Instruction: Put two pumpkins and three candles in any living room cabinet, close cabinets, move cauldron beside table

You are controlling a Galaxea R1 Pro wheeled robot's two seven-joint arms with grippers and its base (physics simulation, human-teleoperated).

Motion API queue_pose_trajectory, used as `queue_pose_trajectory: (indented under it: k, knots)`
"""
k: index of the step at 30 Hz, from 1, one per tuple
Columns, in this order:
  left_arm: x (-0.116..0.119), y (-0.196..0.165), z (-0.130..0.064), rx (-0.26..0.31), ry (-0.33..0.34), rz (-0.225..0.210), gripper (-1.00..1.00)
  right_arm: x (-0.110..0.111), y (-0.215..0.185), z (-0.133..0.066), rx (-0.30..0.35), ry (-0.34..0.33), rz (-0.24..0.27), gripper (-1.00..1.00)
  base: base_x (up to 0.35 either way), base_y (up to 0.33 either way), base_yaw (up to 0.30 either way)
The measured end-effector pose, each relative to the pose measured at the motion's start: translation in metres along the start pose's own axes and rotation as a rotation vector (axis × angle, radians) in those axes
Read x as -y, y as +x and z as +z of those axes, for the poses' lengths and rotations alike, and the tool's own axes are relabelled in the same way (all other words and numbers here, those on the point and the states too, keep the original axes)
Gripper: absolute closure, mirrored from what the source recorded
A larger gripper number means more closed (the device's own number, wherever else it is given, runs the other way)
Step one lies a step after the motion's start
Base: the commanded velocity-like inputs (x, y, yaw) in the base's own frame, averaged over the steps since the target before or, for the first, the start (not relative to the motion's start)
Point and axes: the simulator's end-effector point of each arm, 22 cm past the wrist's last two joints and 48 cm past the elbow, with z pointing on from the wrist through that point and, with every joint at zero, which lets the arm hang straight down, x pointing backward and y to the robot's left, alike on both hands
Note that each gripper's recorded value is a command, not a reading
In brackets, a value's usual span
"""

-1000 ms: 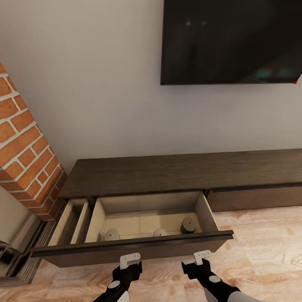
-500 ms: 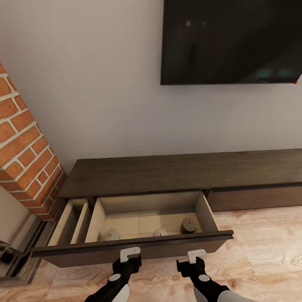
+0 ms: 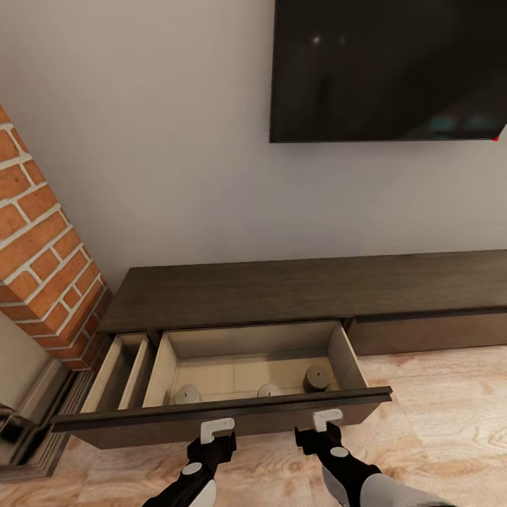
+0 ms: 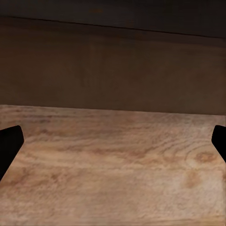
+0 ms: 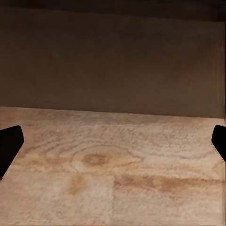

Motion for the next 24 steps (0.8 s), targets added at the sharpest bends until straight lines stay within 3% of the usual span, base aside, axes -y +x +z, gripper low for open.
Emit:
queue_pose_trajectory:
  k: [5,16,24]
  knots:
    - [0.002,-0.003,0.000,0.005,0.005,-0.002,-1.00,0.003,-0.010,0.002,0.012,0.004,0.001,-1.00,0.000,0.000,0.000]
    - [0.008,-0.044,0.006,0.059,0.013,0.005,-1.00,0.003,-0.012,0.002,0.014,0.002,0.004,-1.00,0.000,0.000,0.000]
    - [0.008,-0.045,0.007,0.060,0.013,0.006,-1.00,0.003,-0.012,0.002,0.014,0.002,0.002,-1.00,0.000,0.000,0.000]
